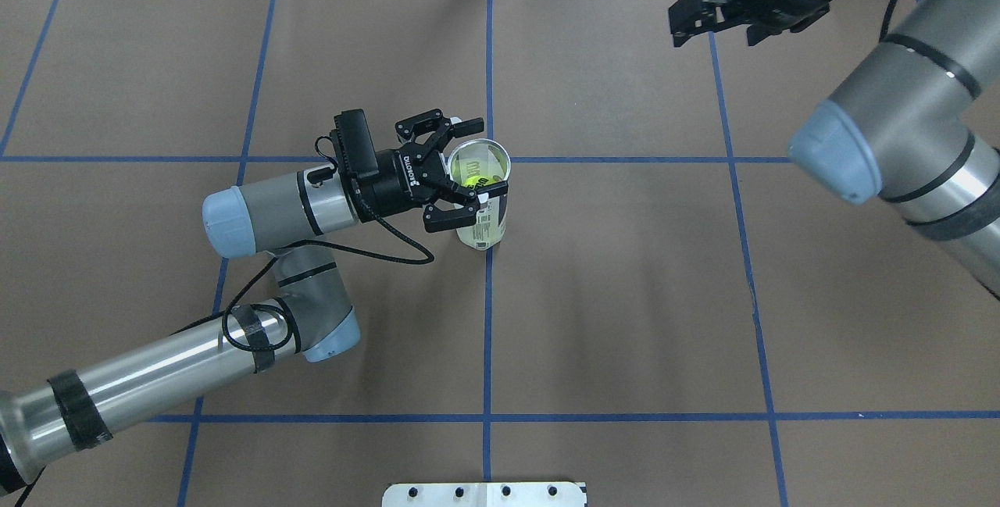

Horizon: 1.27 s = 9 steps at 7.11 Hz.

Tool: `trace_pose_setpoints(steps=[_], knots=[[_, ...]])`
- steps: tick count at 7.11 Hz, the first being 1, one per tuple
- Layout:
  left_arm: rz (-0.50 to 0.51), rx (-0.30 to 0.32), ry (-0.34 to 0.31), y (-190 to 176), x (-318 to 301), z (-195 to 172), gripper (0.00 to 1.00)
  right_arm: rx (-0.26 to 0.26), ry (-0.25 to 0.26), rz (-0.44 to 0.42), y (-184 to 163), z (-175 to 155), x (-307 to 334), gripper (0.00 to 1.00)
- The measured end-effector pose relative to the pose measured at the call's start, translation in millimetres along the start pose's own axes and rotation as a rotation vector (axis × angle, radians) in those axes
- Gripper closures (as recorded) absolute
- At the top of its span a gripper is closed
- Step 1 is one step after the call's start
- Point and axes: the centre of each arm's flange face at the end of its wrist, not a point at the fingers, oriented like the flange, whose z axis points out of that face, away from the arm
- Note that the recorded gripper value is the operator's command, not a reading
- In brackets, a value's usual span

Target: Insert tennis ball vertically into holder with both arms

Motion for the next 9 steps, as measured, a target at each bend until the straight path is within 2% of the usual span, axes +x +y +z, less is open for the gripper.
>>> trace_pose_setpoints(steps=[2, 3, 4, 6, 9], knots=[[0.024, 0.003, -0.004, -18, -19, -16, 0.02, -0.061, 0.072, -0.091, -14, 12, 115, 0.01], [0.045, -0.031, -0.015, -26, -39, -27, 0.02, -0.099, 0.099, -0.123, -8, 17, 174, 0.01], [0.067, -0.094, -0.031, -35, -67, -43, 0.02, -0.133, 0.109, -0.138, 5, 13, 234, 0.01], [0.078, -0.267, -0.097, -55, -117, -82, 0.01, -0.182, 0.122, -0.102, 37, 3, 343, 0.01], [0.005, -0.58, -0.235, -112, -218, -160, 0.01, -0.238, 0.142, -0.087, 87, 0, 432, 0.01]])
